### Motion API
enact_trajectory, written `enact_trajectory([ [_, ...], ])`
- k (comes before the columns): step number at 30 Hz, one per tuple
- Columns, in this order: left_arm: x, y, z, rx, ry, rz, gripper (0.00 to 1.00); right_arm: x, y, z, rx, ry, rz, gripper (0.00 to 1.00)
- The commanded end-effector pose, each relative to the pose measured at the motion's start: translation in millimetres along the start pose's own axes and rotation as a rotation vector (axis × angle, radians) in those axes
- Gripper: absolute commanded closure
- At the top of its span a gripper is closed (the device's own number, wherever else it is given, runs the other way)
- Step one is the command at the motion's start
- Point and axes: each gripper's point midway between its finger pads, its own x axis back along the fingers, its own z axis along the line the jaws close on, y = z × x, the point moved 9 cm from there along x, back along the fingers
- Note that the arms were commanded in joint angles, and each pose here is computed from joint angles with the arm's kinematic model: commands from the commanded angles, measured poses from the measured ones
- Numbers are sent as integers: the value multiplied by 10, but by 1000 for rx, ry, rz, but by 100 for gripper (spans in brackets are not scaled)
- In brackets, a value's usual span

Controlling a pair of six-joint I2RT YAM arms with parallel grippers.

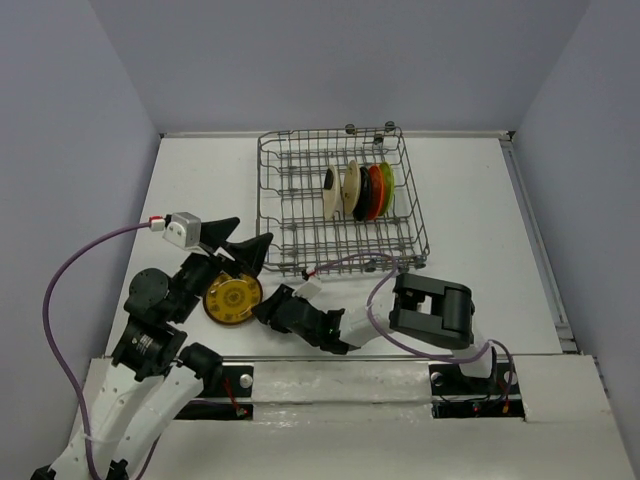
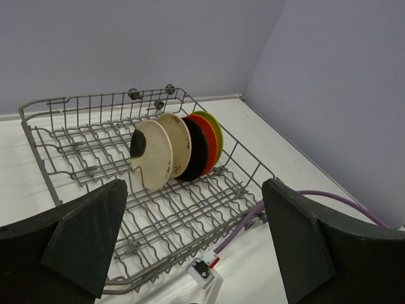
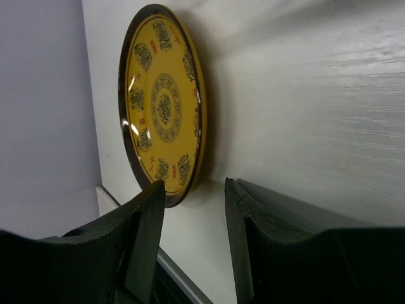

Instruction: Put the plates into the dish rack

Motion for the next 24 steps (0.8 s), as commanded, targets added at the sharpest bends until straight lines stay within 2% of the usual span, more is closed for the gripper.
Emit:
enact_trajectory([
  [1, 23, 56, -34, -27, -27, -54, 1, -129, 0, 263, -75, 88, -4, 52],
  [11, 42, 41, -52, -23, -35, -50, 1, -348, -52, 119, -82, -48, 53, 60],
  [13, 42, 41, -51, -26, -35, -50, 1, -381, -29, 96, -80, -66, 53, 71],
  [16, 37, 36, -53, -26, -35, -47, 1, -395, -71, 54, -69, -78, 81, 74],
  [21, 29, 22, -43, -24, -26, -42, 1, -350, -64, 67, -4, -97, 105, 93],
  [23, 36, 28, -28, -27, -6, -46, 1, -313, -3, 123, 43, -94, 81, 93],
  [24, 39, 36, -23, -25, 2, -51, 1, -236, 18, 217, 118, -69, 67, 93],
])
